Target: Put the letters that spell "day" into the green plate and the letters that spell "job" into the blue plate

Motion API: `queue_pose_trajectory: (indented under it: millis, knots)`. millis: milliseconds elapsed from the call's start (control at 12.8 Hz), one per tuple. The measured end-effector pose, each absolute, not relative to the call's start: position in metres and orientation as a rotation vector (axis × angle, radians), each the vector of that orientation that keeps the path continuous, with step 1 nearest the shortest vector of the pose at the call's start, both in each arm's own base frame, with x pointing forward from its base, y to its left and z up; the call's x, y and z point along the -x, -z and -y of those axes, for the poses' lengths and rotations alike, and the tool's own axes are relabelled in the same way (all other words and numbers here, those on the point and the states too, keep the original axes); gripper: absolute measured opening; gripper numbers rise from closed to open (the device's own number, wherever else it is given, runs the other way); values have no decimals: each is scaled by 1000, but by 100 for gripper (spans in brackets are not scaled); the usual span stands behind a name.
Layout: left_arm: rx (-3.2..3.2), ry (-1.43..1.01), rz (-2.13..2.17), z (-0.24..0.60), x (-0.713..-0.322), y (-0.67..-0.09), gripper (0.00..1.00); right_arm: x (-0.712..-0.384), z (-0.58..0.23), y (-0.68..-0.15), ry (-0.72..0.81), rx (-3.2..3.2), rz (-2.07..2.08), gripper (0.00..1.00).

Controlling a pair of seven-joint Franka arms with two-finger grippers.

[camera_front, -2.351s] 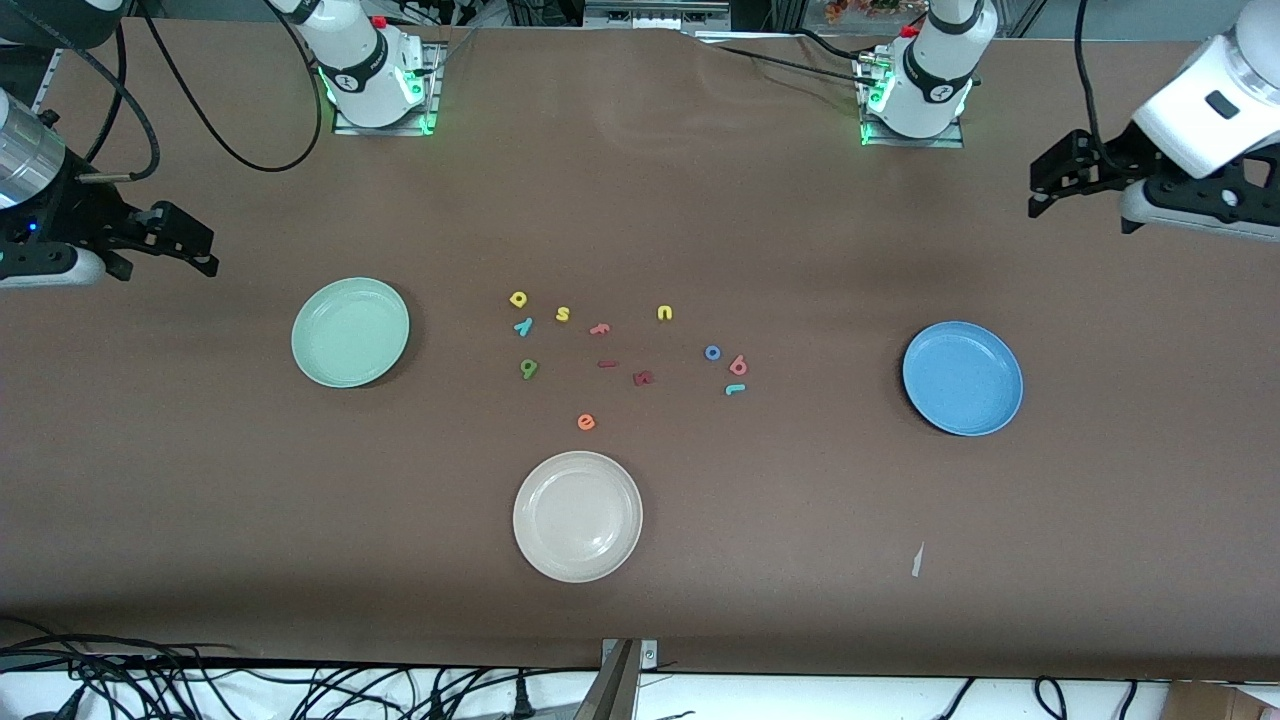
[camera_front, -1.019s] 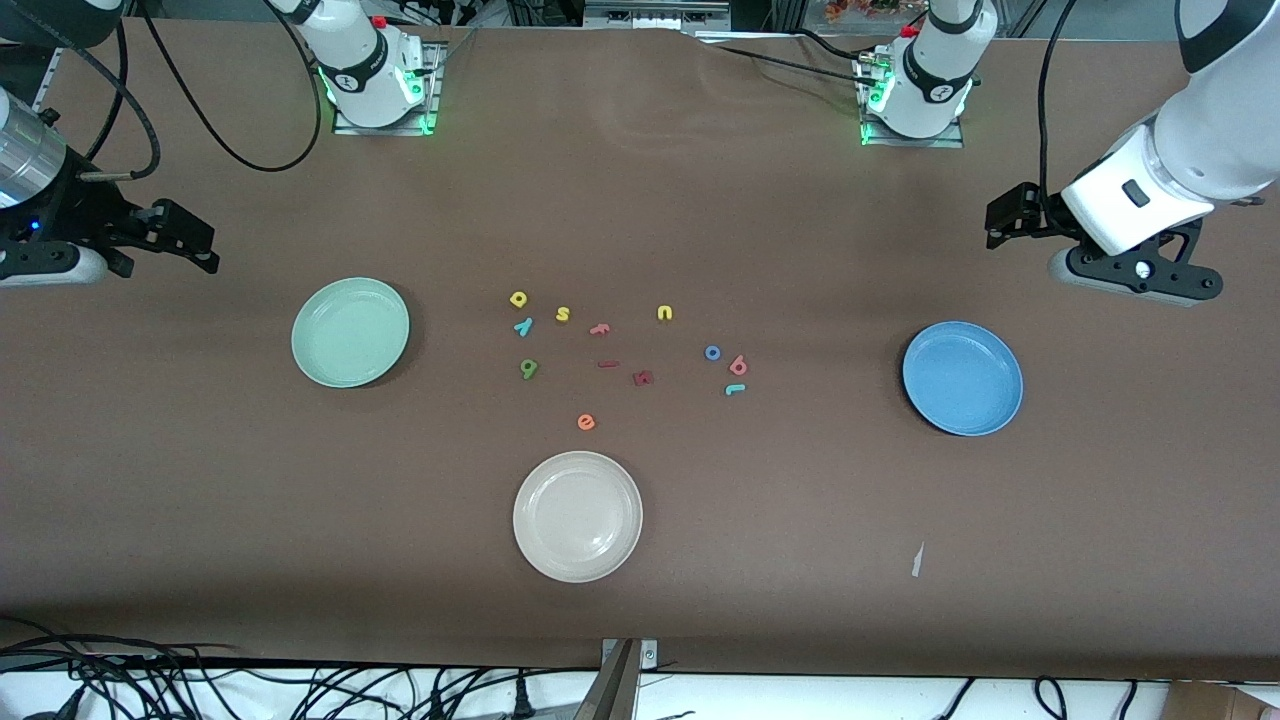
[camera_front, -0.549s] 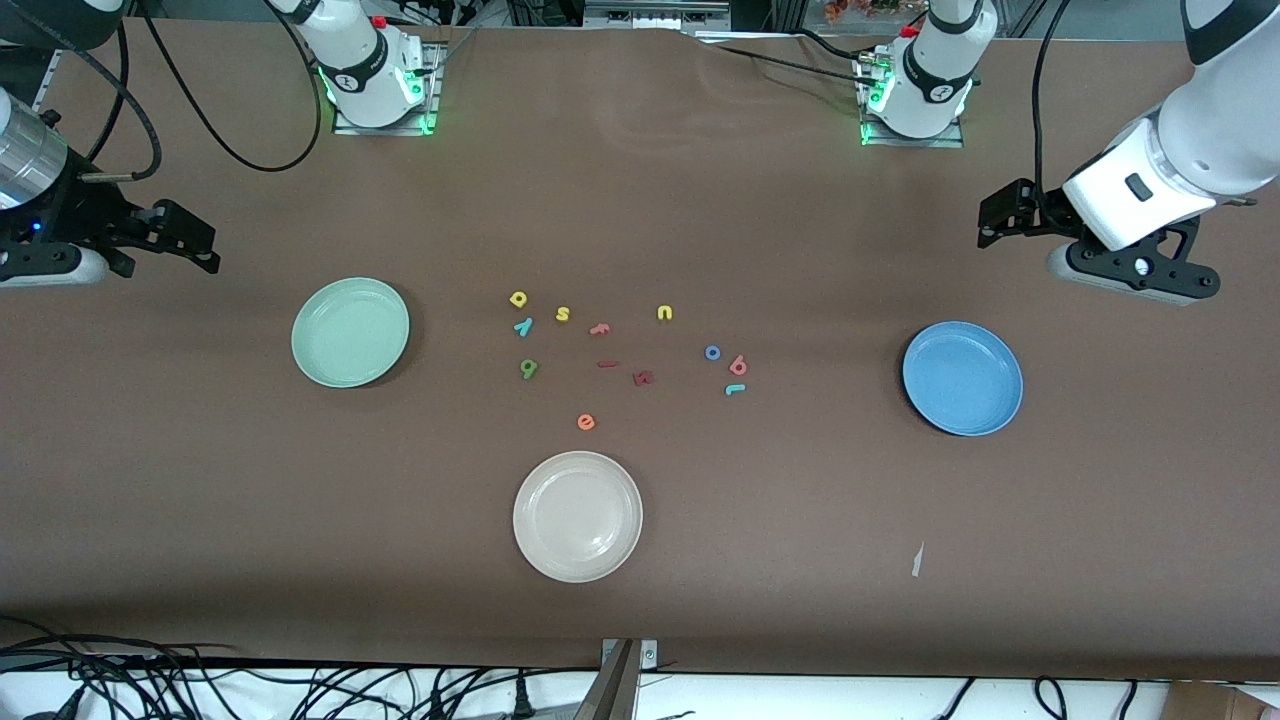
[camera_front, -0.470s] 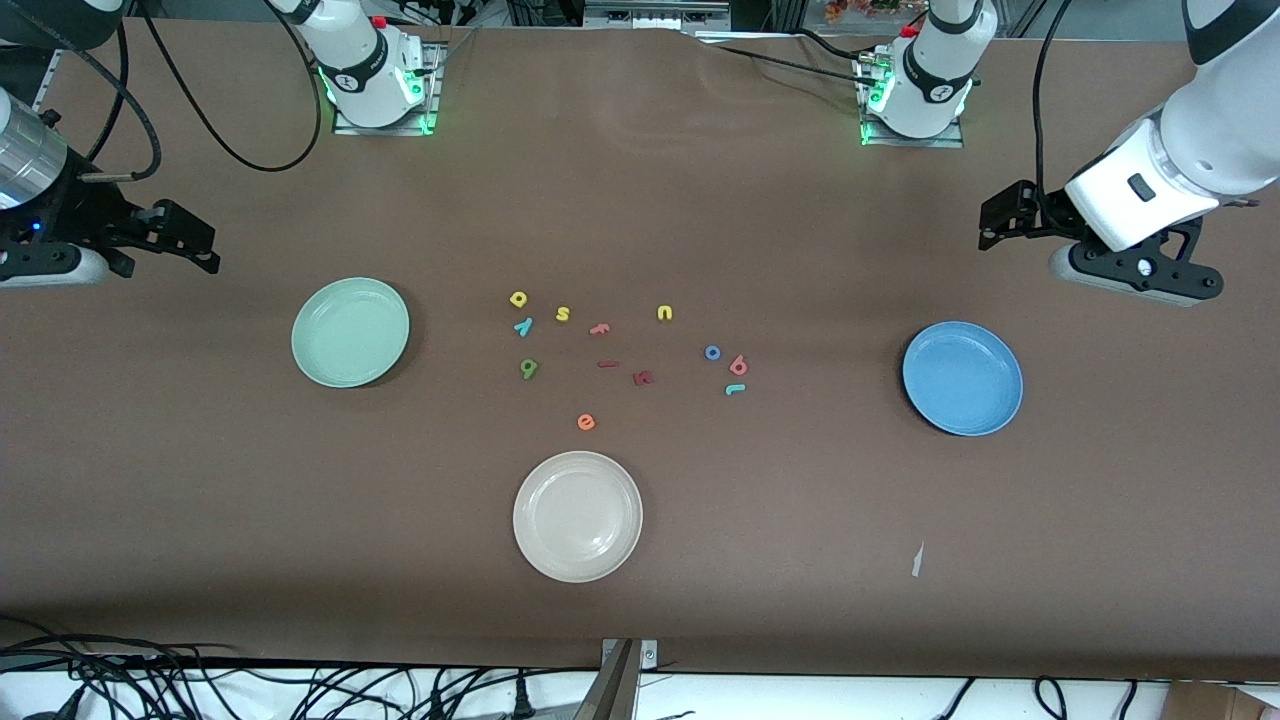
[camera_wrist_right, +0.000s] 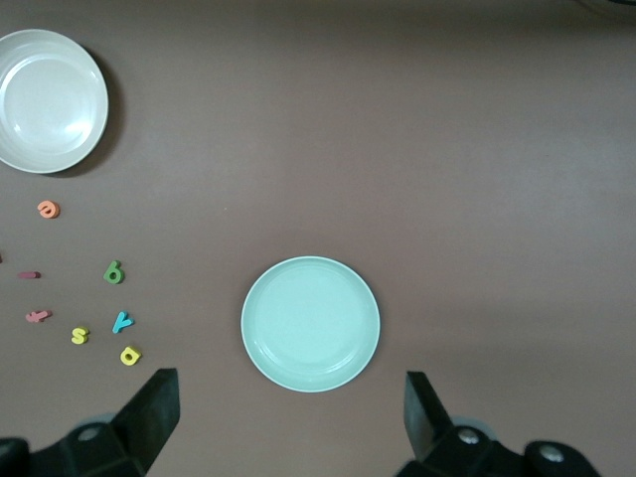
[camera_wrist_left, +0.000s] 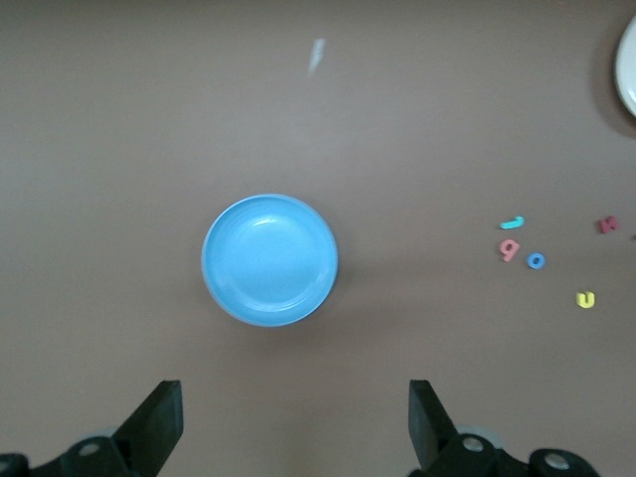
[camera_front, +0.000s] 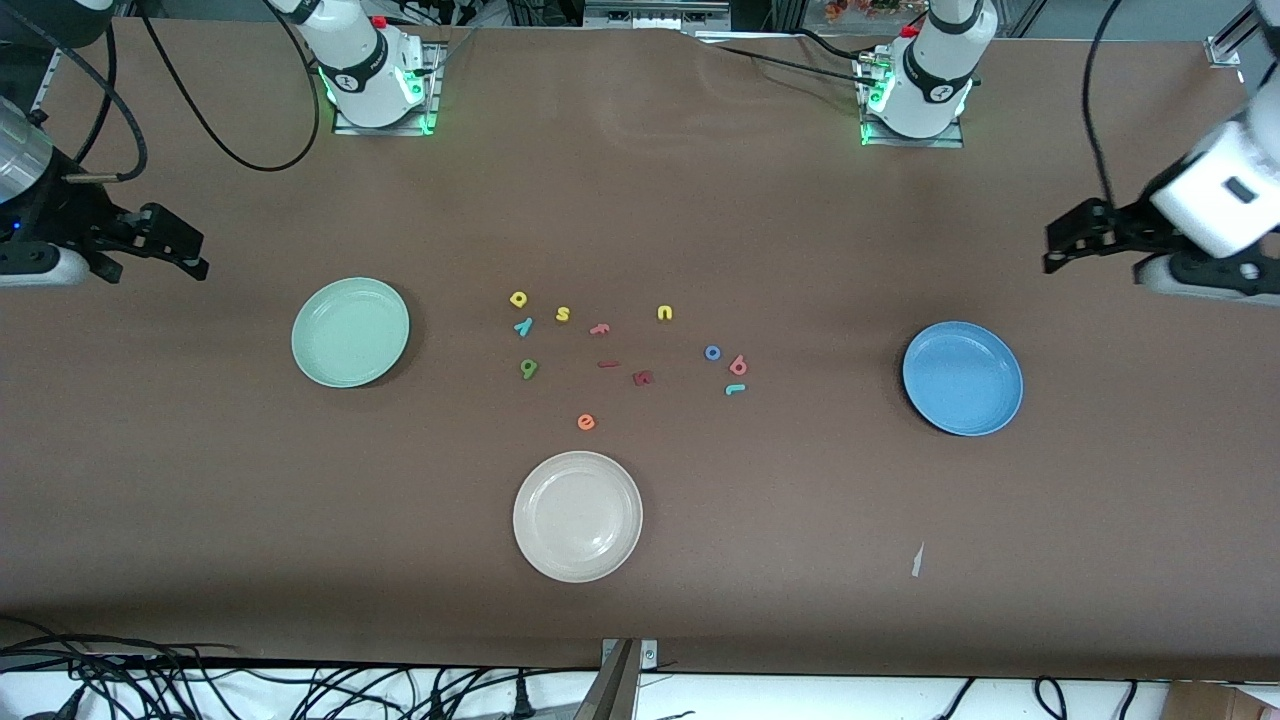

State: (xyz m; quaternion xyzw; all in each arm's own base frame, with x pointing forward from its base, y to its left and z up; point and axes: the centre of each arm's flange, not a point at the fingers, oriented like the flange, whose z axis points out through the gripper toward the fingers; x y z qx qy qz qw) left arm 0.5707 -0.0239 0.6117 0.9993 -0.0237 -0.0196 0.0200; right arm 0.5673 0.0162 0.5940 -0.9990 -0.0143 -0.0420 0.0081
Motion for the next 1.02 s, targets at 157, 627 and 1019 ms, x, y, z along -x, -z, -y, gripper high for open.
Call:
queue_pose_trajectory:
  millis: [157, 627, 1019]
  knots:
    - [-3073, 61, 15, 3, -559, -608, 100, -566, -5, -597, 140, 3123, 13, 100]
    - [-2997, 84, 92, 47, -565, -579, 100, -567, -5, -591, 117, 3123, 14, 100]
    - [-2990, 50, 183, 100, -591, -527, 100, -565, -6, -585, 69, 3125, 16, 100]
